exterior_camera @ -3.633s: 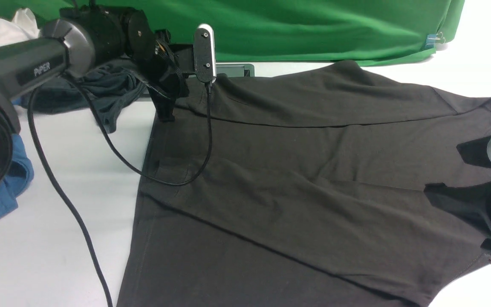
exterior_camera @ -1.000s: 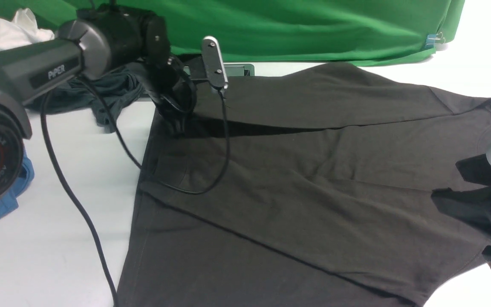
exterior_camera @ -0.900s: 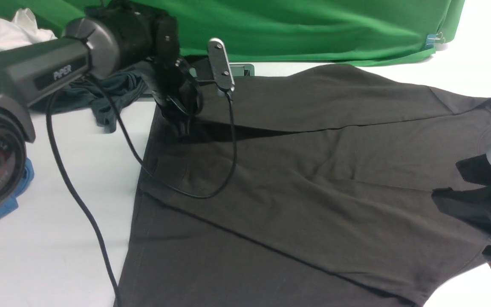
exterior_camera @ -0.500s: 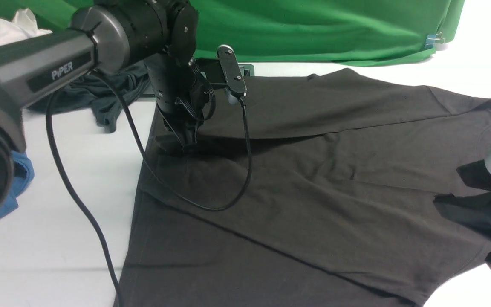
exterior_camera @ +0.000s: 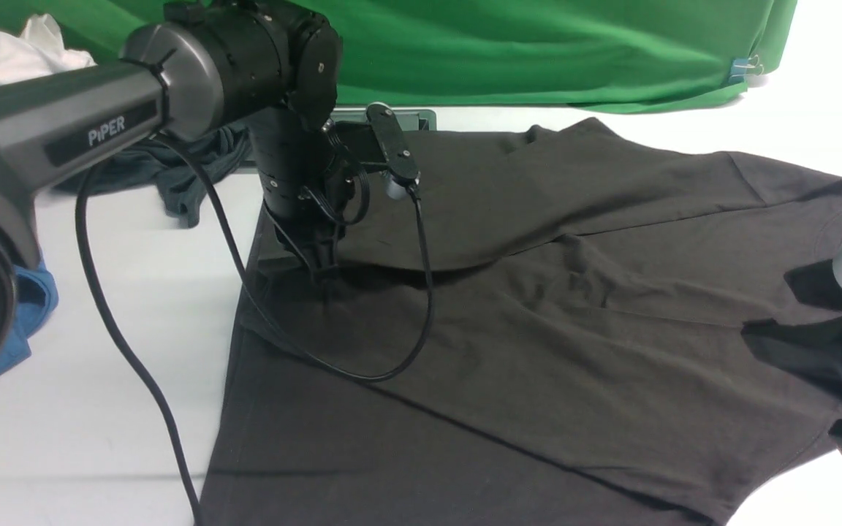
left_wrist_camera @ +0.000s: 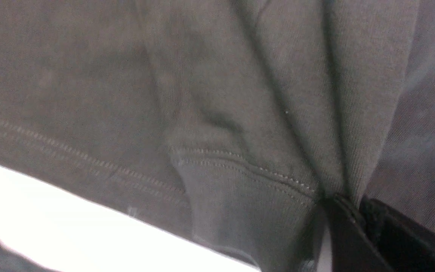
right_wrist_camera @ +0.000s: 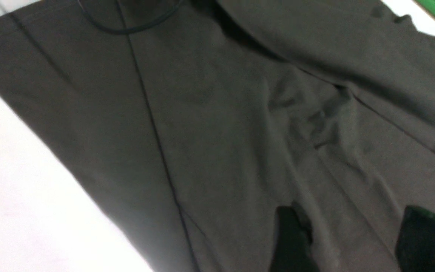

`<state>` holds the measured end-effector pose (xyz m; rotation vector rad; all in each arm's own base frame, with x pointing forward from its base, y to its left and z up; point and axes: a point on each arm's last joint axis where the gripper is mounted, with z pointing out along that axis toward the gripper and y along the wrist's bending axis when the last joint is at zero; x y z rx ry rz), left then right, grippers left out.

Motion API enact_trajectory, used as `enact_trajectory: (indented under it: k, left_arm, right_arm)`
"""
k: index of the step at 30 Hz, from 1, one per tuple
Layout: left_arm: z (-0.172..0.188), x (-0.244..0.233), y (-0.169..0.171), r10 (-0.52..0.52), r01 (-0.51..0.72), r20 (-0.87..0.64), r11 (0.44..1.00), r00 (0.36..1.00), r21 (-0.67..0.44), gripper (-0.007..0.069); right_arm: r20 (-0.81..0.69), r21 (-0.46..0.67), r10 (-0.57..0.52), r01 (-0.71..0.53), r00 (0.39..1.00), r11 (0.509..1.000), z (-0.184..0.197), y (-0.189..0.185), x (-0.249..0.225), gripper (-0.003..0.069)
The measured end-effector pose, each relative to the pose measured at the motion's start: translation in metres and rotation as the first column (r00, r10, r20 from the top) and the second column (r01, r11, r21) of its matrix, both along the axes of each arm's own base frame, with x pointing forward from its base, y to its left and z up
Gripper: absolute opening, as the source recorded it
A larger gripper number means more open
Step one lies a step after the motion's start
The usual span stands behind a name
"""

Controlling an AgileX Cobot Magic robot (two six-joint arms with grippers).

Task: Fold a long-sleeved shirt on a white desktop.
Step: 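Fold the left side of the dark shirt inward over its body with the left gripper, then grasp the near edge of the shirt at its hem and shoulder corners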

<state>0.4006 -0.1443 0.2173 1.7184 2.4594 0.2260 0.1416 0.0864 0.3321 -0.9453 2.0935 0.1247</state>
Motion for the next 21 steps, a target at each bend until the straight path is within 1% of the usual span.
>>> enact_trajectory:
  k: [1, 3, 4, 7, 9, 10, 12, 14, 15, 17, 18, 19, 20, 21]
  left_arm:
    - [0.000, 0.000, -0.001, 0.005, -0.005, -0.003, 1.000, 1.000, -0.009, 0.0092]
    - [-0.001, -0.002, -0.002, 0.031, -0.032, -0.021, 0.999, 0.999, -0.030, 0.0169]
    - [-0.001, -0.003, -0.003, 0.041, -0.042, -0.029, 0.998, 0.999, -0.036, 0.0188]
    - [-0.001, -0.007, -0.005, 0.107, -0.113, -0.076, 0.991, 0.991, -0.071, 0.0377]
    - [0.004, -0.009, -0.006, 0.146, -0.153, -0.076, 0.983, 0.986, -0.098, 0.0461]
    - [0.008, -0.009, -0.006, 0.165, -0.172, -0.068, 0.979, 0.984, -0.113, 0.0476]
    - [0.028, -0.015, -0.008, 0.211, -0.214, -0.034, 0.963, 0.977, -0.165, 0.0449]
    - [0.048, -0.023, -0.008, 0.236, -0.232, -0.005, 0.951, 0.972, -0.202, 0.0367]
    - [0.065, -0.032, -0.008, 0.245, -0.235, 0.012, 0.943, 0.969, -0.235, 0.0277]
    - [0.088, -0.049, -0.009, 0.239, -0.219, 0.038, 0.933, 0.970, -0.285, 0.0145]
    - [0.109, -0.069, -0.008, 0.236, -0.198, 0.068, 0.917, 0.969, -0.347, 0.0066]
    - [0.110, -0.069, -0.009, 0.236, -0.198, 0.069, 0.914, 0.969, -0.353, 0.0060]
    - [0.126, -0.092, -0.007, 0.243, -0.181, 0.102, 0.891, 0.965, -0.416, 0.0027]
    - [0.128, -0.095, -0.005, 0.245, -0.182, 0.103, 0.890, 0.964, -0.418, 0.0024]
  right_arm:
    - [0.011, 0.001, -0.004, 0.004, 1.000, 1.000, 0.001, 0.000, 0.001, 0.0405]
    - [0.026, 0.005, -0.023, 0.022, 0.999, 1.000, 0.002, -0.001, 0.002, 0.0441]
    - [0.027, 0.004, -0.032, 0.032, 0.999, 0.999, 0.001, -0.001, 0.003, 0.0454]
    - [0.025, -0.030, -0.073, 0.074, 0.997, 0.997, -0.002, -0.001, 0.012, 0.0494]
    - [0.015, -0.064, -0.079, 0.080, 0.997, 0.995, -0.004, 0.003, 0.023, 0.0500]
    - [0.007, -0.077, -0.079, 0.079, 0.997, 0.994, -0.006, 0.006, 0.028, 0.0501]
    - [-0.016, -0.118, -0.068, 0.066, 0.998, 0.991, -0.010, 0.014, 0.043, 0.0501]
    - [-0.041, -0.164, -0.059, 0.051, 0.997, 0.985, -0.017, 0.022, 0.061, 0.0503]
    - [-0.053, -0.186, -0.060, 0.049, 0.997, 0.981, -0.022, 0.024, 0.072, 0.0503]
    - [-0.067, -0.229, -0.065, 0.048, 0.996, 0.972, -0.032, 0.024, 0.095, 0.0503]
    - [-0.062, -0.259, -0.066, 0.048, 0.996, 0.965, -0.041, 0.021, 0.114, 0.0503]
    - [-0.060, -0.264, -0.065, 0.047, 0.996, 0.963, -0.043, 0.020, 0.116, 0.0503]
    - [-0.043, -0.293, -0.054, 0.039, 0.998, 0.955, -0.053, 0.016, 0.136, 0.0498]
    - [-0.039, -0.302, -0.046, 0.032, 0.998, 0.953, -0.055, 0.016, 0.139, 0.0496]
